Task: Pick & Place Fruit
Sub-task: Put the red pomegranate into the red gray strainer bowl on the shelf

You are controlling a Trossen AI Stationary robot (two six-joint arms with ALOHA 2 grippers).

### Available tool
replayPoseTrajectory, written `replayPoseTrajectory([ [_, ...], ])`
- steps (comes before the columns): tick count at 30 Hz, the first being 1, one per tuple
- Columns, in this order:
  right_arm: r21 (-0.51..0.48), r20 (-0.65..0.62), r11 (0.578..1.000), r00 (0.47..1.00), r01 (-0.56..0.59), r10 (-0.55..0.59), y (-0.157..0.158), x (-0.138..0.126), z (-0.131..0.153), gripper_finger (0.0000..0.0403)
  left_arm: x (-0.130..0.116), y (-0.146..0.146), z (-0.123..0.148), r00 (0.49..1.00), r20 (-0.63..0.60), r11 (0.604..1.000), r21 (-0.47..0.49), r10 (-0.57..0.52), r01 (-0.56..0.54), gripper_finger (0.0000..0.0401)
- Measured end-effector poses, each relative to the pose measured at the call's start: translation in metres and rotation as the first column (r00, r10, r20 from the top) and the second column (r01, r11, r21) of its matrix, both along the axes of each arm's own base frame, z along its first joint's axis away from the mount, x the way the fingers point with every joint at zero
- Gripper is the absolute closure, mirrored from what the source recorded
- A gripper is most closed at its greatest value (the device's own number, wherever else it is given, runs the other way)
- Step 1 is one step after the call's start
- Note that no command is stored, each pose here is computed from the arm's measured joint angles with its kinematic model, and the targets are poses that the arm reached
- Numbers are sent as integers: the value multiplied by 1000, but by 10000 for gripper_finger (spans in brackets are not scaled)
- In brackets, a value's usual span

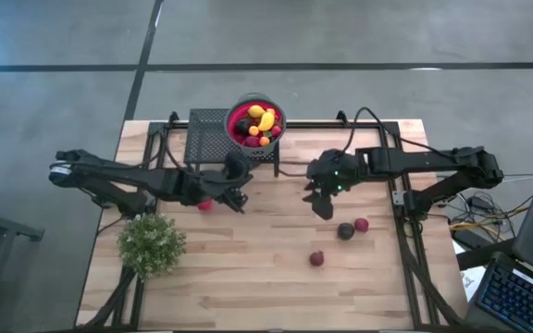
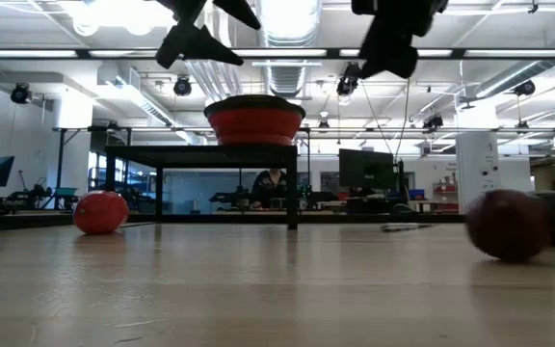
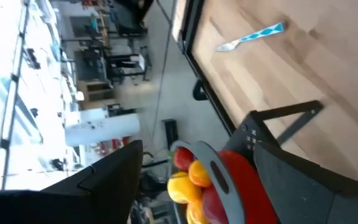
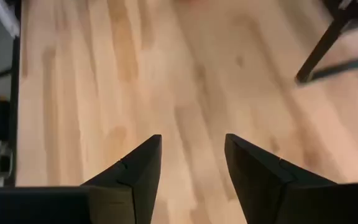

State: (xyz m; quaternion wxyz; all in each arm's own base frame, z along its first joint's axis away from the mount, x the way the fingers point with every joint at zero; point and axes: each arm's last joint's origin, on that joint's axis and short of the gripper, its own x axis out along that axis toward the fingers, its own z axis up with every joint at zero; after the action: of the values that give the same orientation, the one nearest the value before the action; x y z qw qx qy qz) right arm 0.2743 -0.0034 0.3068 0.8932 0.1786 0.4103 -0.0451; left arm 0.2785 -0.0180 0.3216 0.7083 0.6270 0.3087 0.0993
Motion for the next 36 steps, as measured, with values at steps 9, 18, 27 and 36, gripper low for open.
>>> replayPoseTrajectory([
  [9,78,-104,995,992,-63,71,41,-9,-14,244,1,-4,3,996,84,998,-67,8,-3,89],
  [18,170,-233,985,971,-18,58,78,-25,-23,261,1,-5,4,986,161,976,-218,33,3,89],
  [27,234,-322,972,942,-21,98,115,-44,-39,228,0,-5,5,980,191,966,-260,54,-3,89],
  [36,240,-447,969,893,62,54,134,-65,-66,163,1,-5,7,971,228,958,-286,67,1,89],
])
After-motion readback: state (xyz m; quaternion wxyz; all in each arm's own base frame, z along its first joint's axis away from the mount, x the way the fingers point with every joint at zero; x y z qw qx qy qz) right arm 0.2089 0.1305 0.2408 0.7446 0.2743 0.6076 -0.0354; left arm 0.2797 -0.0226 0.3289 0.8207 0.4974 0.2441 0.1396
